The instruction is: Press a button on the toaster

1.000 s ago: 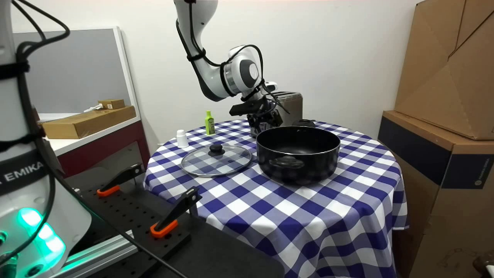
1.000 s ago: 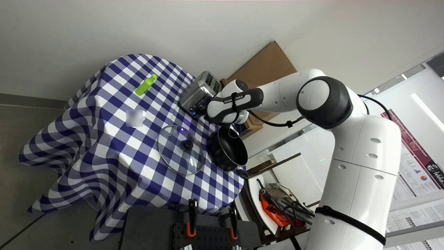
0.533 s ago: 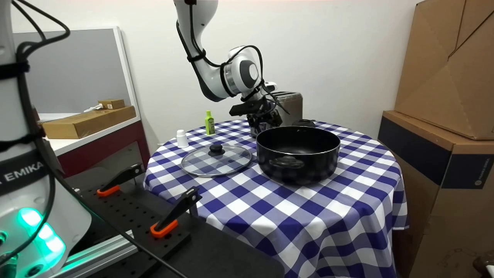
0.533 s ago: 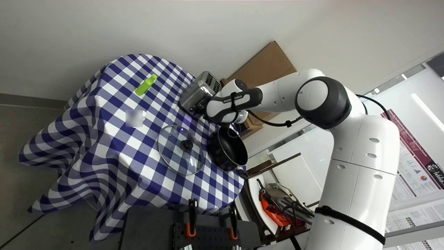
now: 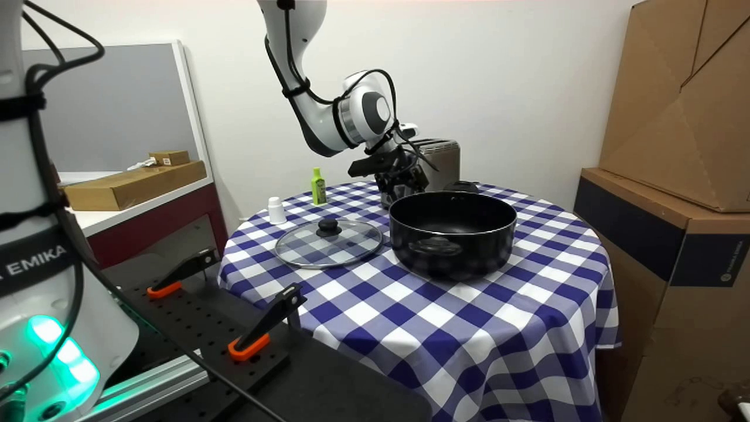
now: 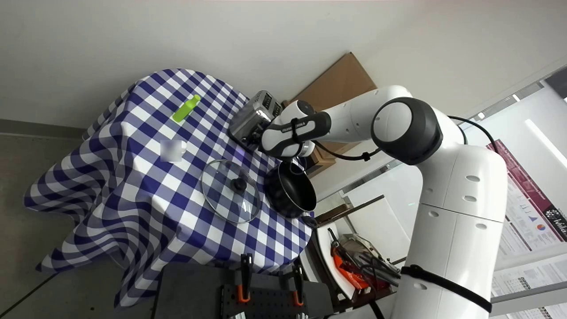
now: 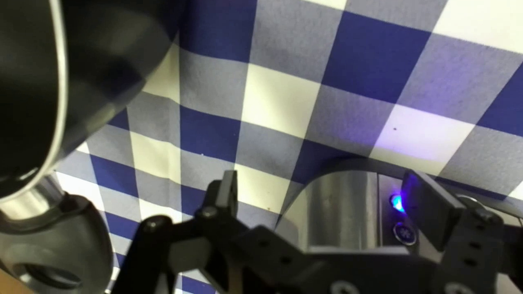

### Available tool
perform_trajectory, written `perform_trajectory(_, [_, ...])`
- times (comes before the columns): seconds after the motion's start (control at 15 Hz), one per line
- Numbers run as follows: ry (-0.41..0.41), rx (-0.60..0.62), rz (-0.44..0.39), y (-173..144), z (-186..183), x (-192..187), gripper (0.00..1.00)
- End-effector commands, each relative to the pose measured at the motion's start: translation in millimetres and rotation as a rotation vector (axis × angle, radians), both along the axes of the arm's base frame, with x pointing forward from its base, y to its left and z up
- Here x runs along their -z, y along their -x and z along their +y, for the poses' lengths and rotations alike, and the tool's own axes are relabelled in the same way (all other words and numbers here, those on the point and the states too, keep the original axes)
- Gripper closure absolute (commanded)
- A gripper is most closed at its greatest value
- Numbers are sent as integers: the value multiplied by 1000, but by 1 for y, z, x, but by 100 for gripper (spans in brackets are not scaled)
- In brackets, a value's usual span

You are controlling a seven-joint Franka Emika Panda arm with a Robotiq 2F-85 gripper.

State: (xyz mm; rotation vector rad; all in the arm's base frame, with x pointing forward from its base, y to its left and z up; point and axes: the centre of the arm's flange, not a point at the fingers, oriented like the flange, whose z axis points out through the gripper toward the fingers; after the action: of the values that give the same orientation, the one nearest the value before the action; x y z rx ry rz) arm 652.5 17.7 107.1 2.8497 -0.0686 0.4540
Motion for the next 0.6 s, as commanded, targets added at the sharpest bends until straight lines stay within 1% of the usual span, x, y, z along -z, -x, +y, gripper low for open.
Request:
perform_trajectory(0.0, [3, 16, -51, -4, 5, 2, 0])
perform_trajectory(0.07, [-10, 7, -39, -2, 7, 0, 0])
perform_trajectory(0.33, [-37, -3, 52, 8, 8, -16, 0])
perform_trajectory(0.53, [-52, 54, 160, 22, 12, -40, 0])
